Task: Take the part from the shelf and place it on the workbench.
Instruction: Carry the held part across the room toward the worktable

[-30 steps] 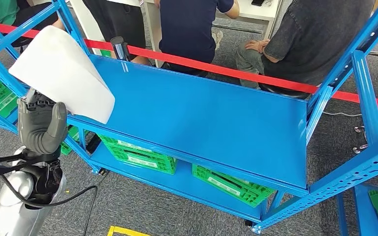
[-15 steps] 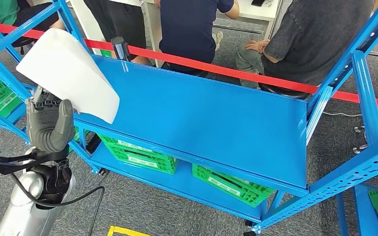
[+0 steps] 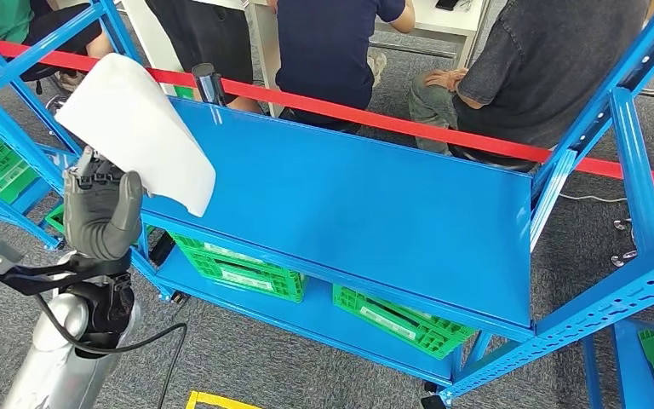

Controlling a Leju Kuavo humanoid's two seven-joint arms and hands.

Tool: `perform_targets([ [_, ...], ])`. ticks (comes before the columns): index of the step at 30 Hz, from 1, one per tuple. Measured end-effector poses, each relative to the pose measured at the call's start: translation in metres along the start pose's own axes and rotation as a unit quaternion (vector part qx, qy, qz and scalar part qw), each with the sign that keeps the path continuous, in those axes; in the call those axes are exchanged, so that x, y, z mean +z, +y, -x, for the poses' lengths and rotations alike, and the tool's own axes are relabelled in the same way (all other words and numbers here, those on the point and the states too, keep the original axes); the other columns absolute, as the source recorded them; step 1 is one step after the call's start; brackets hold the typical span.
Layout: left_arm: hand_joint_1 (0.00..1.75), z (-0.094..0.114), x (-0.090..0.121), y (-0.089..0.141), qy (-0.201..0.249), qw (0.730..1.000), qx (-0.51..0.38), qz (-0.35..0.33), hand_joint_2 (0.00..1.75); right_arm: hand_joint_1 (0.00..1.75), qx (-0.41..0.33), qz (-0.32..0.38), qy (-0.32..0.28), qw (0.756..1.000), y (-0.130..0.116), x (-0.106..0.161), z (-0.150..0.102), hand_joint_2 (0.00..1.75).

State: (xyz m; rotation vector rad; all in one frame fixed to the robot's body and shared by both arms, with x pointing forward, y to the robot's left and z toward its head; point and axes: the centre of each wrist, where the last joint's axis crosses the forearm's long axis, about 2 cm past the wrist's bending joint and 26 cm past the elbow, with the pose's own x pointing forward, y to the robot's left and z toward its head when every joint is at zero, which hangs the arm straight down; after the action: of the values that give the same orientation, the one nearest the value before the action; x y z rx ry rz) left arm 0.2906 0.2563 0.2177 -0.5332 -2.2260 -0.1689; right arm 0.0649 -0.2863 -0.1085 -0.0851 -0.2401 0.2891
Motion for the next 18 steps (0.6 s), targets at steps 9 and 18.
perform_targets([
  [9, 1.75, 0.009, 0.005, -0.018, 0.013, 1.000, 0.027, -0.009, 1.75, 0.00, 0.002, 0.027, 0.016, 1.000, -0.009, 0.001, 0.017, 0.00],
  [18, 1.75, 0.020, -0.012, -0.027, 0.019, 0.999, 0.043, 0.004, 1.75, 0.00, 0.003, 0.037, 0.018, 0.999, -0.018, 0.001, 0.020, 0.00],
])
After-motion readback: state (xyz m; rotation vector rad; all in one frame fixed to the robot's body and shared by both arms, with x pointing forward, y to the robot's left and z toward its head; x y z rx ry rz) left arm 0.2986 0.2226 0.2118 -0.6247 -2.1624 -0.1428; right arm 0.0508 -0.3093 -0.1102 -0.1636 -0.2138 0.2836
